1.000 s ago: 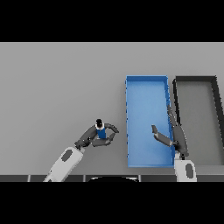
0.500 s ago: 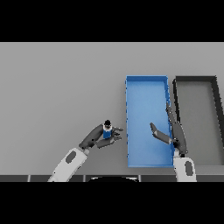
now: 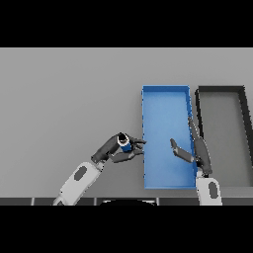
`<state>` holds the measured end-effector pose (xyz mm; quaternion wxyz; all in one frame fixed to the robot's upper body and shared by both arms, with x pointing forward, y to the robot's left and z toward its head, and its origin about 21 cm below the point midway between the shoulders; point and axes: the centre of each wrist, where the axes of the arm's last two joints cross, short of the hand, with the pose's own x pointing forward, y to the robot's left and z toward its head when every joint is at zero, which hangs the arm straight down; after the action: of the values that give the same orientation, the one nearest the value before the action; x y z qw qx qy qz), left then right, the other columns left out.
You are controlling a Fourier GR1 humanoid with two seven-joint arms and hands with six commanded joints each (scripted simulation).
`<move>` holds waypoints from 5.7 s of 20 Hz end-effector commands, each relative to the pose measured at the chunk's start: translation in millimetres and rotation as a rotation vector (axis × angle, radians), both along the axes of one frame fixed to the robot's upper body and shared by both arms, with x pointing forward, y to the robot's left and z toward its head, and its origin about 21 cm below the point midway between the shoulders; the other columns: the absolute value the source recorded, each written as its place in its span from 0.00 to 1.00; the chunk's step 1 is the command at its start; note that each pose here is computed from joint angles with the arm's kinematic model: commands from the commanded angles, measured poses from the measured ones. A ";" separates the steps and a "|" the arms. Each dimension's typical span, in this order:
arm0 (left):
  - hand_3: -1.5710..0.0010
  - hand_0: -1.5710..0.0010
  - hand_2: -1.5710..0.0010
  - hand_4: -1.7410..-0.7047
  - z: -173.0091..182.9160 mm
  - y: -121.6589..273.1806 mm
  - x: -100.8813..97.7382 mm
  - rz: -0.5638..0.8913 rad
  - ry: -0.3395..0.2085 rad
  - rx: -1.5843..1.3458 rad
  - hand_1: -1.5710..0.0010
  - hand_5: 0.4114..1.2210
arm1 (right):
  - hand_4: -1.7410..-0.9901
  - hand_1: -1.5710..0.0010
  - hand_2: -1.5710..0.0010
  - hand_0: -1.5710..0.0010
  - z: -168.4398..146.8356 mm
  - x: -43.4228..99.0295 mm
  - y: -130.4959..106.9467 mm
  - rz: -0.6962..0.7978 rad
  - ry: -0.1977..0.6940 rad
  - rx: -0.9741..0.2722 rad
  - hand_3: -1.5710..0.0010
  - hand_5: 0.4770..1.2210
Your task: Pick up the blue pipe and place it into the blue bin.
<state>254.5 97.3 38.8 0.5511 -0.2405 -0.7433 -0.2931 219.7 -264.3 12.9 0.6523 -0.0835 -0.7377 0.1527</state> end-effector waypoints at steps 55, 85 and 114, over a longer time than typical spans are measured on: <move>0.04 0.00 0.00 0.04 8.5 -6.1 4.9 -0.075 0.047 0.029 0.00 1.00 | 0.15 0.14 0.14 0.14 161.5 9.3 170.0 0.541 0.022 0.007 0.24 0.51; 0.99 0.98 0.99 0.79 7.4 5.8 5.2 -0.022 0.077 0.227 0.98 0.09 | 0.00 0.00 0.00 0.00 174.8 -3.9 183.5 0.516 -0.085 0.160 0.00 1.00; 1.00 1.00 1.00 0.83 5.5 13.0 3.0 -0.017 0.080 0.245 1.00 0.01 | 0.00 0.00 0.00 0.00 178.7 2.9 -11.5 -0.293 0.118 0.336 0.00 1.00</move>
<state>257.4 110.3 44.0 0.6025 -0.1900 -0.6776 -0.3765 224.0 -277.3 188.7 0.7193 -0.0720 -0.6877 -0.0665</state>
